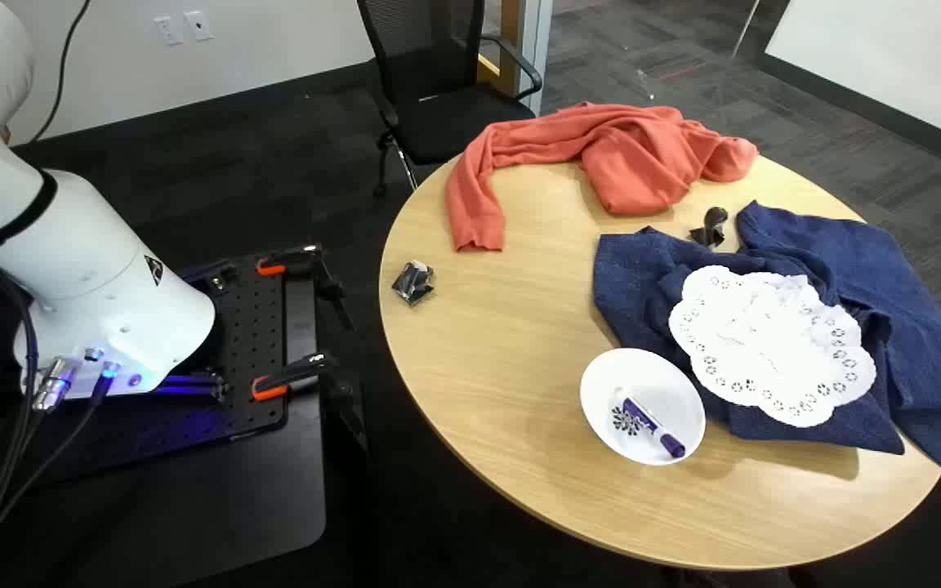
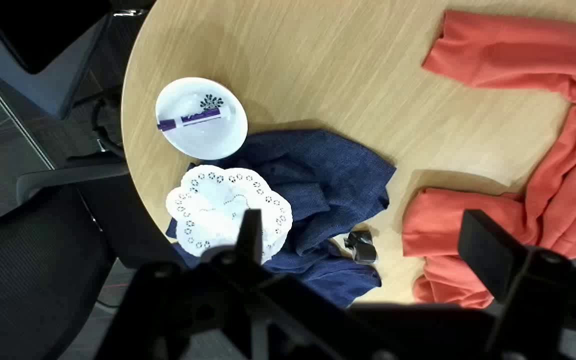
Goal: Put the marker on the table
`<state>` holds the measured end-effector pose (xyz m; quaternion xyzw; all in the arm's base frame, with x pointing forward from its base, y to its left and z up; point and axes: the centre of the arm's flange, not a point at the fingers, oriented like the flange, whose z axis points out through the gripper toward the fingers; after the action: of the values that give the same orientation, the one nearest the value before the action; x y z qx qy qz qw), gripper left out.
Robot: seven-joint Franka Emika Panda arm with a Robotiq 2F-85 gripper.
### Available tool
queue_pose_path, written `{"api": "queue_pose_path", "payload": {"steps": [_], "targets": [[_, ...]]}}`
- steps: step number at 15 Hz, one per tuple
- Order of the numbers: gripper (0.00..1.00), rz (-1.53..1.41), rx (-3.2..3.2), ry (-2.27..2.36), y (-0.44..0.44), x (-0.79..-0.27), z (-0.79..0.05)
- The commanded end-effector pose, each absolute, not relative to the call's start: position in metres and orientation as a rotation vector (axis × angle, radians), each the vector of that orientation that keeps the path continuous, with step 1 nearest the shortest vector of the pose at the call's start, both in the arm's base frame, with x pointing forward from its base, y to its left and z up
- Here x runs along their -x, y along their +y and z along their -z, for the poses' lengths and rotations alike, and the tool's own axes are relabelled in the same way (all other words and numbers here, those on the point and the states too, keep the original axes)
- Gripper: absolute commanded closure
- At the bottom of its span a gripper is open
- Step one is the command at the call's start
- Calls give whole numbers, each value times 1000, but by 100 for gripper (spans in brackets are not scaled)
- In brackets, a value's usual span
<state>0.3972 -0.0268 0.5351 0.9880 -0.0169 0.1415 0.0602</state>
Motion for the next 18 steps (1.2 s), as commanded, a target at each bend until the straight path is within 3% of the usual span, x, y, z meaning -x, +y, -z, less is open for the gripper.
{"api": "queue_pose_path", "payload": {"steps": [1,14,18], "targets": [[0,-428,-2990,-51,-27,-397,-535],[0,-428,-2990,-51,-27,-397,-535],[0,-453,-2970,-235,-57,-423,-545]]}}
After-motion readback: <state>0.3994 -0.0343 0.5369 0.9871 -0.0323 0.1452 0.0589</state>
